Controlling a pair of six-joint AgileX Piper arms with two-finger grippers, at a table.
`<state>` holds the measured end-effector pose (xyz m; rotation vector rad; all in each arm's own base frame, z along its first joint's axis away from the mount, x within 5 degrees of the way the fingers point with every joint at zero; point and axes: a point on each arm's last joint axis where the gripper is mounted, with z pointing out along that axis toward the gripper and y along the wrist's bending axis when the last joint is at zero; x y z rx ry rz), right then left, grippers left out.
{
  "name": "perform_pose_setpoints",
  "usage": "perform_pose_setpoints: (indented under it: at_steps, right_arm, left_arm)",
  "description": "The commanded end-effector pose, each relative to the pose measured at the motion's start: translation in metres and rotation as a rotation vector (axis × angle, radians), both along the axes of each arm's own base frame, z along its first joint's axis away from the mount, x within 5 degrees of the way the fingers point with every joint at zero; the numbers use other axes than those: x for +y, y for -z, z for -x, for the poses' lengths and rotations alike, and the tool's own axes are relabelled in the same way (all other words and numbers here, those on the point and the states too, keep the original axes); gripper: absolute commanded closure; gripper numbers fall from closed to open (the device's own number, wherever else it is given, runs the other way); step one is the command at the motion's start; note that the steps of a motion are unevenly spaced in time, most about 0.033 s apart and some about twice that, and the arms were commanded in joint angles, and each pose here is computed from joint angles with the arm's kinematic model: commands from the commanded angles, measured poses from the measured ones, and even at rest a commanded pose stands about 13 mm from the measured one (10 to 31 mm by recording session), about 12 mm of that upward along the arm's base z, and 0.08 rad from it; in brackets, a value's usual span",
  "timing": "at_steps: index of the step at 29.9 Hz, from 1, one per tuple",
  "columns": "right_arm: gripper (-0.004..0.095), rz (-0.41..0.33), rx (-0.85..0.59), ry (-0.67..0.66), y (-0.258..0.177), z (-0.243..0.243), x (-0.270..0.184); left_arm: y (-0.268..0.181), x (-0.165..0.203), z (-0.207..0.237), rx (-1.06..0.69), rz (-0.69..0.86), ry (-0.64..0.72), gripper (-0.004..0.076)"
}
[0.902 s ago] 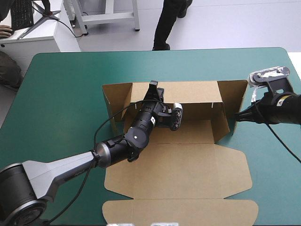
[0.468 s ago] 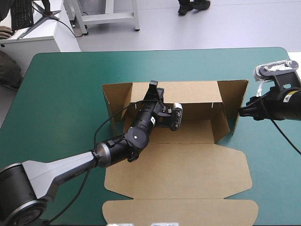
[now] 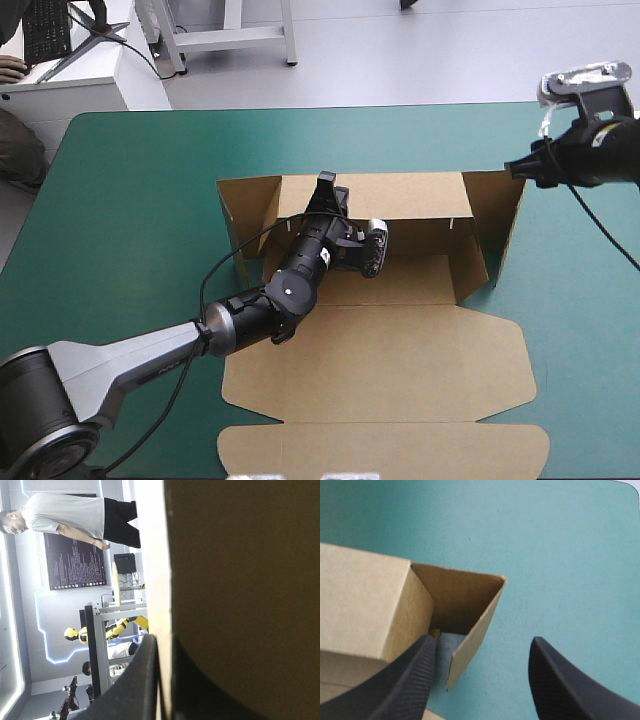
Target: Fold the box
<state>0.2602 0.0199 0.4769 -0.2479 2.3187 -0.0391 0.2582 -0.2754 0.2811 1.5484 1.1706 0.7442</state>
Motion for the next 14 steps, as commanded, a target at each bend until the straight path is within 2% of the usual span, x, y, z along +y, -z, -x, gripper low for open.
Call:
perform_pose_setpoints:
  at_steps: [1, 8, 14]
  right_arm:
    - [0.038, -0.008, -0.106, 0.016, -0.017, -0.027, 0.0]
    - [0.0381, -0.028, -0.105, 0.01, 0.002, -0.096, 0.007]
    - [0.0383, -0.02, -0.002, 0.021, 0.05, -0.146, 0.007]
  left_arm:
    - [-0.017, 0.002, 0.003, -0.06, 0.022, 0.008, 0.0734]
    - [-0.017, 0.002, 0.003, -0.056, 0.031, 0.006, 0.0734]
    - [-0.017, 0.002, 0.003, -0.056, 0.031, 0.006, 0.0734]
